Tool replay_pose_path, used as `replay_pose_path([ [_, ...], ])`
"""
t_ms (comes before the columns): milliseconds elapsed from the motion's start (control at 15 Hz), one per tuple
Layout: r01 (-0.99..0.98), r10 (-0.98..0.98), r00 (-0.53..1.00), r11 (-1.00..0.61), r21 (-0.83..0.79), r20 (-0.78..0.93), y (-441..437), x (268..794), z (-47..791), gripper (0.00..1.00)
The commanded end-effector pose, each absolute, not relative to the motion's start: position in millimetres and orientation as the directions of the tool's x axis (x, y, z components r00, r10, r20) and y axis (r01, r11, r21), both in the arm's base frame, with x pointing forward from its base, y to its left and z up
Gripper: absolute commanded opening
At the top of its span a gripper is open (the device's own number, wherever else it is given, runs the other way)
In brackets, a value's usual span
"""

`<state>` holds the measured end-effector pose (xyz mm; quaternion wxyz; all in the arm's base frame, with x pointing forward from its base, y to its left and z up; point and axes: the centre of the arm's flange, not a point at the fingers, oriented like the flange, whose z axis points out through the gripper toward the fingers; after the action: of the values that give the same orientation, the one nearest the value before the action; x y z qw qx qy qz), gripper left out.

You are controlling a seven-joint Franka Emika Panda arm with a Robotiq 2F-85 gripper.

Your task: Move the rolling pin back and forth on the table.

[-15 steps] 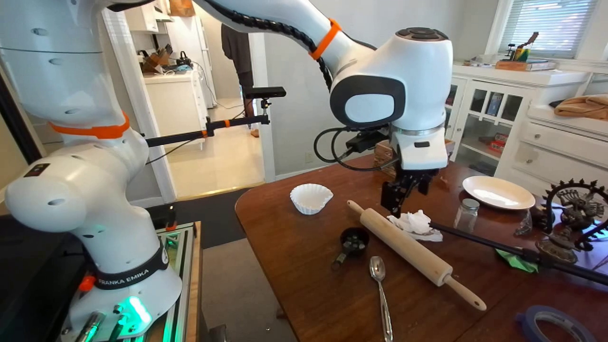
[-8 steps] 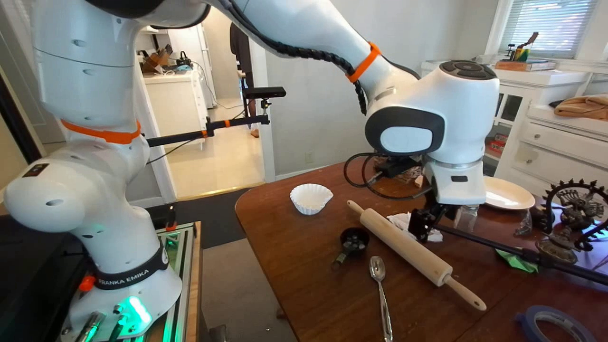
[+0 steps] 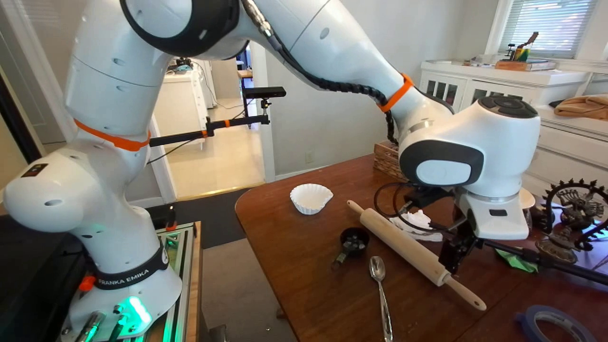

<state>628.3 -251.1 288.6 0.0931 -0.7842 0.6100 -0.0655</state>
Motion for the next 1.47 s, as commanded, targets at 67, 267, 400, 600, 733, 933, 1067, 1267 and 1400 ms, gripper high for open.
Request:
replay_pose_path([
  [67,-0.952,-0.965,0.261,-0.253,-0.171,-0.025,-270,660,254,0.97],
  [267,-0.957,-0.964,0.264,-0.257,-0.136,-0.041,-273,667,235,0.89],
  [400,-0.958,-0.962,0.267,-0.26,-0.116,-0.048,-274,669,224,0.73],
  [600,-0.96,-0.961,0.272,-0.267,-0.085,-0.055,-276,671,212,0.61],
  [733,-0.96,-0.96,0.273,-0.269,-0.072,-0.056,-279,671,207,0.62],
  [933,-0.962,-0.963,0.265,-0.262,-0.073,-0.04,-282,674,201,0.44],
  [1067,-0.964,-0.965,0.259,-0.256,-0.073,-0.036,-283,676,199,0.41],
  [1267,-0.965,-0.967,0.254,-0.251,-0.079,-0.036,-281,679,198,0.14],
  [1400,-0.964,-0.966,0.255,-0.251,-0.081,-0.035,-279,680,200,0.09],
])
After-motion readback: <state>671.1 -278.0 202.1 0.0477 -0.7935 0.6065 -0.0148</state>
